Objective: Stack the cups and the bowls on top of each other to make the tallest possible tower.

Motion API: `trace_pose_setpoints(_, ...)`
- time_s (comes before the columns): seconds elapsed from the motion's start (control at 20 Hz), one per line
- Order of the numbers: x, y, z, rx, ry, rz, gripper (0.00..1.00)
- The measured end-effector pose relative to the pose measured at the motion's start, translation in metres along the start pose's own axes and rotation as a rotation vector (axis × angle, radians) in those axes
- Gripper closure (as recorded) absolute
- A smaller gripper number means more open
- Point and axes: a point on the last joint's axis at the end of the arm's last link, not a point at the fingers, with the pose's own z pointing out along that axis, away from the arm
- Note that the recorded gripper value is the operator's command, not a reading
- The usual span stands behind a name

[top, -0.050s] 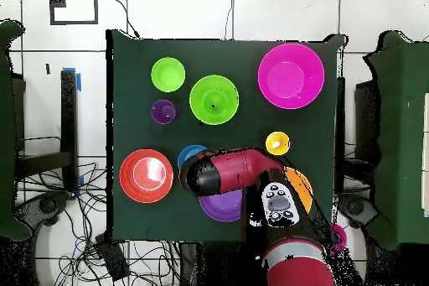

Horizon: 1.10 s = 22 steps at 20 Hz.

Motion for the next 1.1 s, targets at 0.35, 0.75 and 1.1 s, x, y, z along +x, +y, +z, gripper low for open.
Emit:
trace_pose_setpoints(0.35,-0.008,-0.002,-0.006,-0.014,-0.013,0.016,1.0)
trace_pose_setpoints(0.75,-0.014,0.006,-0.007,-0.03,-0.023,0.01,0.0)
trace_pose_setpoints(1.1,-0.017,-0.005,-0.005,-0.053,-0.034,0.038,0.0)
